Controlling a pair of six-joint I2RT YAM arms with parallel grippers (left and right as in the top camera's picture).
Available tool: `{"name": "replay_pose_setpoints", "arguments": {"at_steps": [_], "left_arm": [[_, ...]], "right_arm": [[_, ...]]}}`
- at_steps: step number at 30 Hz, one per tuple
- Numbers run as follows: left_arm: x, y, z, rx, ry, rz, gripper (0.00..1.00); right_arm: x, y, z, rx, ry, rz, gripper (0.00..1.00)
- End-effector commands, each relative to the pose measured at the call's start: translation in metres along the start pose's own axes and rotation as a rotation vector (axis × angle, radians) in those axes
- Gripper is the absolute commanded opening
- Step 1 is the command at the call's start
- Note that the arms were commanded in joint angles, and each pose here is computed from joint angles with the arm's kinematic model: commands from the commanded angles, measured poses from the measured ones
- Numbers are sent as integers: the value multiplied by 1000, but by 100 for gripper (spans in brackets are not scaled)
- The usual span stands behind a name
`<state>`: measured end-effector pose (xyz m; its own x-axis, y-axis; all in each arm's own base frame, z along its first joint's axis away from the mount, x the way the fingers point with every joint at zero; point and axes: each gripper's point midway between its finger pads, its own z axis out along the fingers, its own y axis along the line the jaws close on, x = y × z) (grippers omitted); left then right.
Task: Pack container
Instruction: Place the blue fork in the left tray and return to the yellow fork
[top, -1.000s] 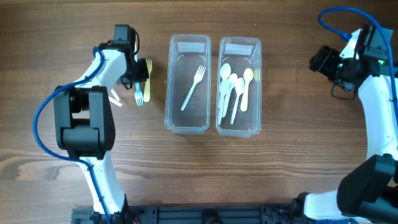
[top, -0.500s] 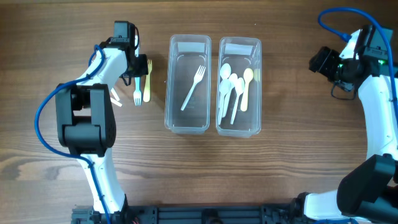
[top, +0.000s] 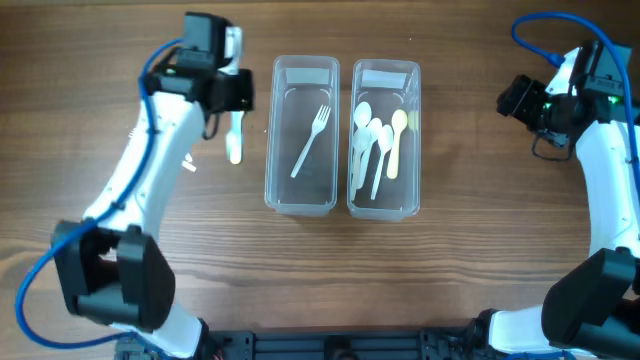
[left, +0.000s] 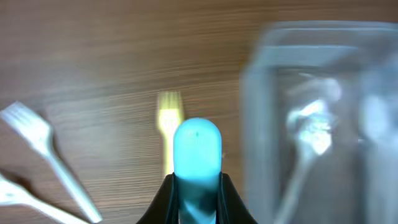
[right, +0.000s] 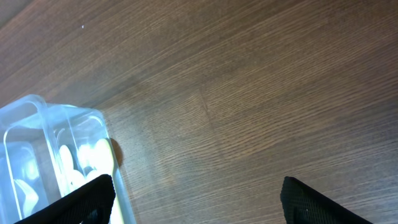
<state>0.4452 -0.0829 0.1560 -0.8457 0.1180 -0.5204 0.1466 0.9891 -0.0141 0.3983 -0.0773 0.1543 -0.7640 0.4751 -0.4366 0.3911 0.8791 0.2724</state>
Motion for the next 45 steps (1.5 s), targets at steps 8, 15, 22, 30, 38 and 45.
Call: {"name": "replay_pose_setpoints", "arguments": {"at_steps": [8,15,22,30,38,45], "left_arm": [[33,-125,44,161,89,144,18],[-12,-89,5,135,-43,68,94],[-13,43,28,-68,-16,-143,91],[79,27,124,20,341,18,53],[138,18,100,53,597,-4,38],[140,18,109,45,572,-28,46]], "right_arm": [[3,-3,6,18,15,-4,86],[5,-4,6,20,22,-3,86],[3,-3,6,18,15,-4,86],[4,-4,6,18,18,-4,86],[6,-4,6,22,28,-2,86],[7,-4,6,22,29,-2,85]]}}
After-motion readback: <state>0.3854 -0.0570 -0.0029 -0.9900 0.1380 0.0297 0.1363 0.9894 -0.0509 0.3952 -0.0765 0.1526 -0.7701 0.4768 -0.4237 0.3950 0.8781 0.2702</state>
